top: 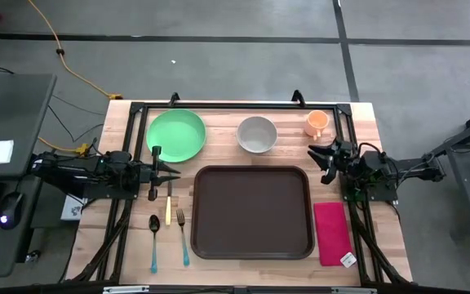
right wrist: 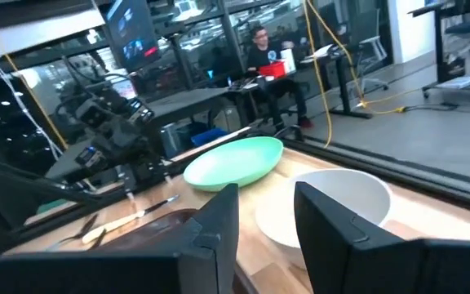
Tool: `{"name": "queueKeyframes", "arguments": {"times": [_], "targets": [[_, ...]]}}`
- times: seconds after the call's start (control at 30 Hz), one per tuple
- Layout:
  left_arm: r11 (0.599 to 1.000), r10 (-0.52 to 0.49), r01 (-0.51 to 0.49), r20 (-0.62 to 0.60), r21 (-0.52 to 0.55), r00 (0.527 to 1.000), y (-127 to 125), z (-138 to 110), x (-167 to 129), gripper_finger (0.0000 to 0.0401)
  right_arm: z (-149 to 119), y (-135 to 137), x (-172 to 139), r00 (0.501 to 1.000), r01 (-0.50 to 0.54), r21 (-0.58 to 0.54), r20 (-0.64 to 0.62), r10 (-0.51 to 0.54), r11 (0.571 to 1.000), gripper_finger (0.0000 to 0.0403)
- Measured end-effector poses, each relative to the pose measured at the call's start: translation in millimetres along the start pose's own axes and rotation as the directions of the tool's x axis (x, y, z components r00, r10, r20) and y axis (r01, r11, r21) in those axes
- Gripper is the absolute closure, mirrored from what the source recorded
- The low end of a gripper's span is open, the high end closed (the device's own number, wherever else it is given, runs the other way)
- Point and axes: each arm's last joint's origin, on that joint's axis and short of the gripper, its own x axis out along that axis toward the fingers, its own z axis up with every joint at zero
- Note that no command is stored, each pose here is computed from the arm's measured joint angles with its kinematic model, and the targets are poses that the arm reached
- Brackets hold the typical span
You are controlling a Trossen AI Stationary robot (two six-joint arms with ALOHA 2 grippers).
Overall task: Set up tray
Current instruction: Put the yellow mug on the brown tray
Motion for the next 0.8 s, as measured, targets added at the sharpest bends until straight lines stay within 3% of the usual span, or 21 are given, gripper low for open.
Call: {"name": "queueKeyframes", "arguments": {"times": [0.17, 0.47, 0.8], "targets": [[1.0, 0.028, -0.028, -0.022, 0.001, 0.999, 1, -1, 0, 0.0304, 12, 0, -3, 0.998, 0.066, -0.033, 0.012, -0.066, 0.997, 0.0304], [0.998, 0.069, -0.069, -0.051, 0.003, 0.996, 2, -2, 0, 0.0304, 60, -4, -24, 0.969, 0.247, -0.133, 0.009, -0.248, 0.96, 0.0304], [0.997, 0.072, -0.072, -0.053, 0.003, 0.996, 2, -2, 0, 0.0304, 101, 8, -23, 0.935, 0.312, -0.258, -0.088, -0.344, 0.914, 0.0304]]}}
